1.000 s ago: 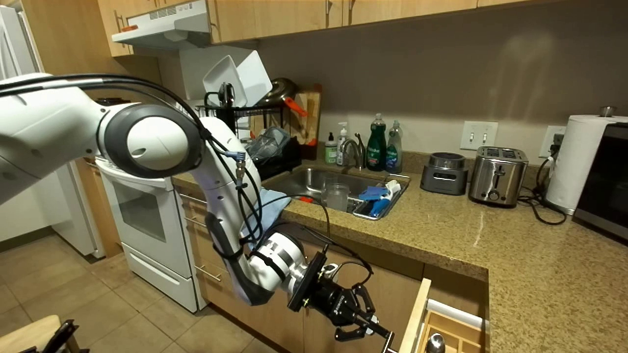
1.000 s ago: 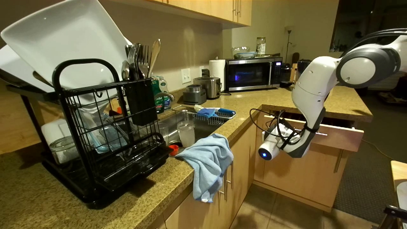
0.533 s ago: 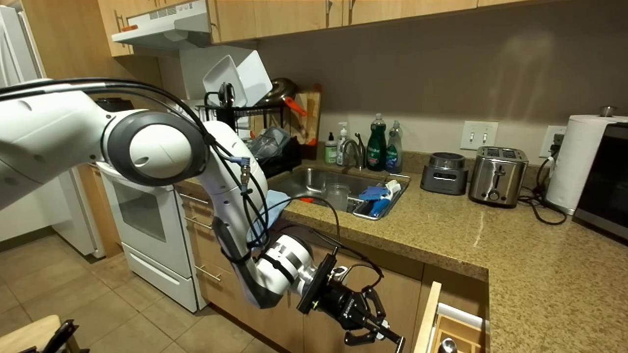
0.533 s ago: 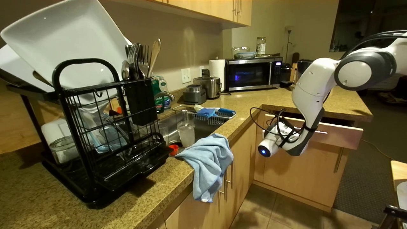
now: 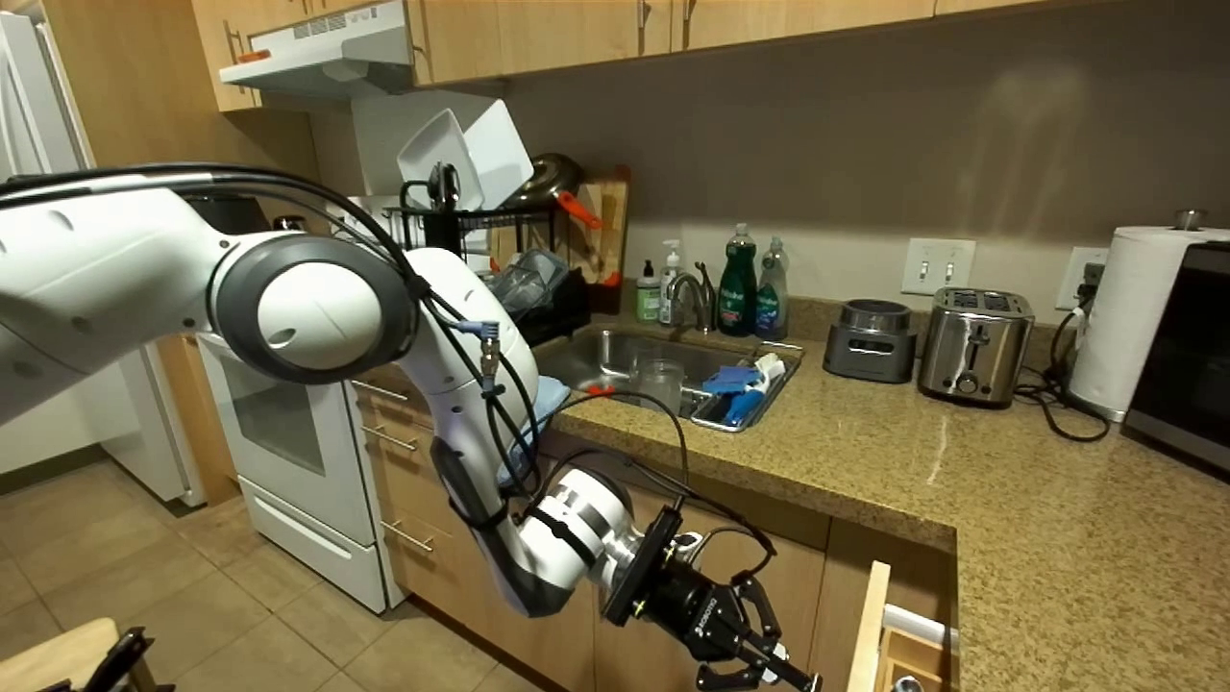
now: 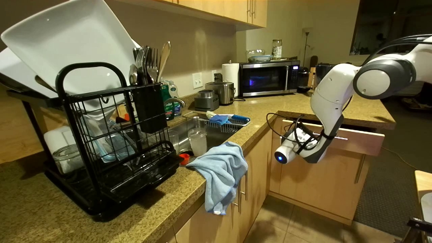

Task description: Close the drawer

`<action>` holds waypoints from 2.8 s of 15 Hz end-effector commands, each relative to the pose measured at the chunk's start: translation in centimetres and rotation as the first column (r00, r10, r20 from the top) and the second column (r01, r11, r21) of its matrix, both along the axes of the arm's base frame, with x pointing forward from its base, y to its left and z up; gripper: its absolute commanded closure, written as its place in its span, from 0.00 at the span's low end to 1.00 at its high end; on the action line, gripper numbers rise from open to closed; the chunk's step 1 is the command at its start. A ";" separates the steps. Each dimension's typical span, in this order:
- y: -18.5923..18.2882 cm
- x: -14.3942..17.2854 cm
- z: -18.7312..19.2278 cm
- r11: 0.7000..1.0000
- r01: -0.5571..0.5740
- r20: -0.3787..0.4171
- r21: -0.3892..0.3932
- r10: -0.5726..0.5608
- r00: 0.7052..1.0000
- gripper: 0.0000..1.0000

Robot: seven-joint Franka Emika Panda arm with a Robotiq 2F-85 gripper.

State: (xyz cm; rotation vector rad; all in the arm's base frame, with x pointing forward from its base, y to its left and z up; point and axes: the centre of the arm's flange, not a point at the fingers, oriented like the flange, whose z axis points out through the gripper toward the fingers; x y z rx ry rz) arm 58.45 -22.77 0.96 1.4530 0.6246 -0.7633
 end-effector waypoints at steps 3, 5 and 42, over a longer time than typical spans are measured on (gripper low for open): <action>-4.6 -0.3 -1.1 0.997 0.075 -0.043 0.010 -0.074 0.996 1.00; -5.8 -0.5 -1.3 0.995 0.102 -0.048 0.005 -0.101 0.994 1.00; 1.0 -1.5 3.3 0.939 0.196 0.215 0.283 -0.261 0.941 1.00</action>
